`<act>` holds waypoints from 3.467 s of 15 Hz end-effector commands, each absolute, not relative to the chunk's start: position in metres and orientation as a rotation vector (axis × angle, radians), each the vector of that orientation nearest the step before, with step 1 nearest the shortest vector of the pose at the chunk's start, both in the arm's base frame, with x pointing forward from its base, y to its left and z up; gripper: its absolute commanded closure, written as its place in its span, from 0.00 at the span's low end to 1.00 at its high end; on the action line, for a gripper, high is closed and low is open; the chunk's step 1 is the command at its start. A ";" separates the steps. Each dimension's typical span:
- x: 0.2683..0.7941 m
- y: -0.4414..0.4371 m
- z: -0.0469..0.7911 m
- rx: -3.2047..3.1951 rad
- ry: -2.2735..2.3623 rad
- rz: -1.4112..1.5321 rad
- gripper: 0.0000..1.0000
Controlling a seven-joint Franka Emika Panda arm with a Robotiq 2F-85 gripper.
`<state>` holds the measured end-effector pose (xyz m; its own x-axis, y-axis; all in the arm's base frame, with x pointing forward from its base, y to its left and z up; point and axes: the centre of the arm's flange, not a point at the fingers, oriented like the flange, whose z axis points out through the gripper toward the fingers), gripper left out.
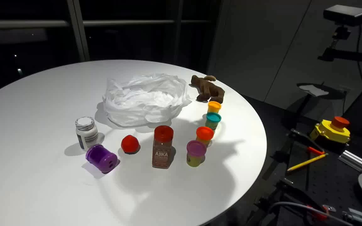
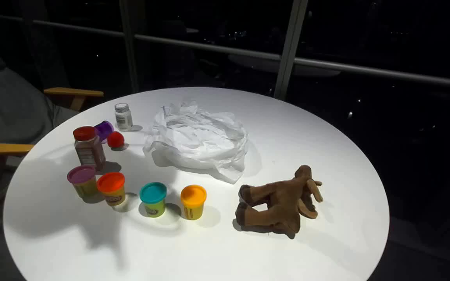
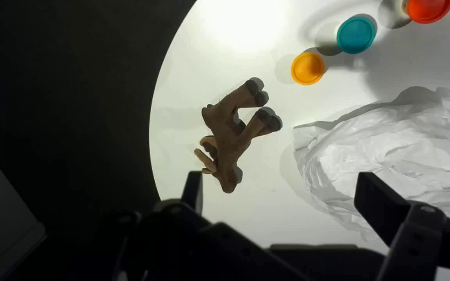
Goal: Pick up the objects from the table and put them in the plastic bag.
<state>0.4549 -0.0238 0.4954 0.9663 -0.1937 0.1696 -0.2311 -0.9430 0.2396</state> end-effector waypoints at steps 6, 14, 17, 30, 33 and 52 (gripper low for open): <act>0.456 -0.024 0.504 2.855 -0.317 0.235 0.00; 0.456 -0.024 0.504 2.855 -0.317 0.235 0.00; 0.467 -0.021 0.483 2.880 -0.304 0.202 0.00; 0.467 -0.019 0.304 3.060 -0.593 0.077 0.00; 0.471 -0.013 0.275 3.064 -0.644 0.063 0.00; 0.499 -0.034 0.166 2.982 -0.840 -0.078 0.25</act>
